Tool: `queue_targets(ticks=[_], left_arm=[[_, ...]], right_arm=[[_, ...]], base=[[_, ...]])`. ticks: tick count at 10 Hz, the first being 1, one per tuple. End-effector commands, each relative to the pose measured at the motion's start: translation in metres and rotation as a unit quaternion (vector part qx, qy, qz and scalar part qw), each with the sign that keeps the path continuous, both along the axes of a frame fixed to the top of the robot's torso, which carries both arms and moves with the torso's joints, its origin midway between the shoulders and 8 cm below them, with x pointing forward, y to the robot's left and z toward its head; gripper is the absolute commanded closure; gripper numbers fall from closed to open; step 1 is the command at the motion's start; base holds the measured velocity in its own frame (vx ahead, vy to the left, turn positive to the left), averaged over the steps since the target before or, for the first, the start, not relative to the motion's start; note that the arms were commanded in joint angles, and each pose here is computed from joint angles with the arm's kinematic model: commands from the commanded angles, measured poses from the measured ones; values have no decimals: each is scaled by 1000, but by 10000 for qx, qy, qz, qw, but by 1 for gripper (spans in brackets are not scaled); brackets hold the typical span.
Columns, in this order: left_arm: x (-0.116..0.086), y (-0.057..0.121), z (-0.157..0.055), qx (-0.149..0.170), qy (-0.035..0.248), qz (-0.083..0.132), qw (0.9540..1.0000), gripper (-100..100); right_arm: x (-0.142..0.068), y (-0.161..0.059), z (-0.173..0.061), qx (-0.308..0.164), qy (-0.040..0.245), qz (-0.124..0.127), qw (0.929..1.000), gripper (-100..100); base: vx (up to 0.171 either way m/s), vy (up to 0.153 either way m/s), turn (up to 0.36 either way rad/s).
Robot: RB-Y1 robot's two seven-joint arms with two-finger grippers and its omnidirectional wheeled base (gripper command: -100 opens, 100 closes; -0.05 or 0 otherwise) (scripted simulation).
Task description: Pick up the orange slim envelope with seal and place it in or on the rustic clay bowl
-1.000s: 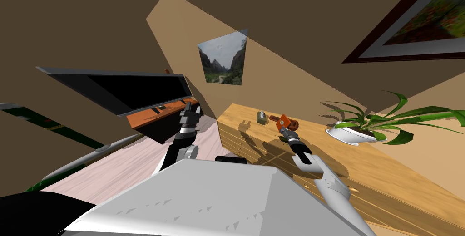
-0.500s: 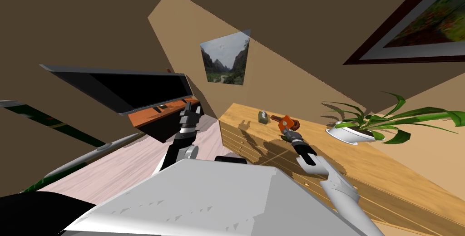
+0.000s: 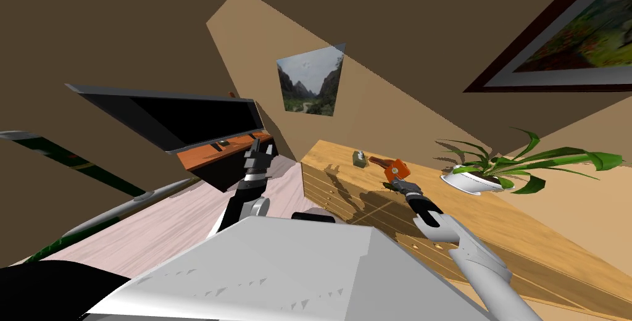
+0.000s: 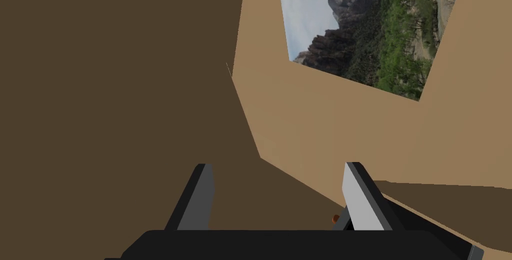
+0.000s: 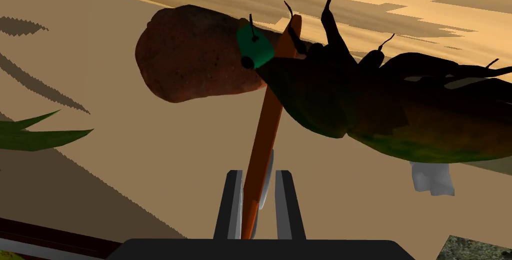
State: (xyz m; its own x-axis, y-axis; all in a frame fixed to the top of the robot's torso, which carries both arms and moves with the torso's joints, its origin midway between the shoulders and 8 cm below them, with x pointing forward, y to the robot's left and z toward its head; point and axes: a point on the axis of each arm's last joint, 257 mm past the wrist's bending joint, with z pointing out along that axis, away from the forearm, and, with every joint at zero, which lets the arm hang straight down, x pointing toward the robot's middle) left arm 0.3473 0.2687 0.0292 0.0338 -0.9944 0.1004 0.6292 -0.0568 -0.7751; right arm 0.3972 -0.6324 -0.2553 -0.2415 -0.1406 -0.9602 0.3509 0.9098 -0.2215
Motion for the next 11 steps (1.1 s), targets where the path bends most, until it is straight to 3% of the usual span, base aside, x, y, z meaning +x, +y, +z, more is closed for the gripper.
queue_targets(ticks=[1, 4, 6, 11], left_arm=[[0, 0, 0, 0, 0, 0, 10000, 0], [0, 0, 0, 0, 0, 0, 10000, 0], [0, 0, 0, 1, 0, 0, 10000, 0], [0, 0, 0, 2, 0, 0, 10000, 0]], right_arm=[[-5, -17, 1, -141, 148, -124, 9997, 100], [-4, -34, 12, -251, 204, -228, 9992, 100], [3, -41, 28, -215, 95, -313, 9992, 100], [14, -51, 63, 69, -269, -528, 9982, 100]], base=[[-53, 37, 1], [-38, 28, 19], [-31, -40, 125], [-16, -138, 163]])
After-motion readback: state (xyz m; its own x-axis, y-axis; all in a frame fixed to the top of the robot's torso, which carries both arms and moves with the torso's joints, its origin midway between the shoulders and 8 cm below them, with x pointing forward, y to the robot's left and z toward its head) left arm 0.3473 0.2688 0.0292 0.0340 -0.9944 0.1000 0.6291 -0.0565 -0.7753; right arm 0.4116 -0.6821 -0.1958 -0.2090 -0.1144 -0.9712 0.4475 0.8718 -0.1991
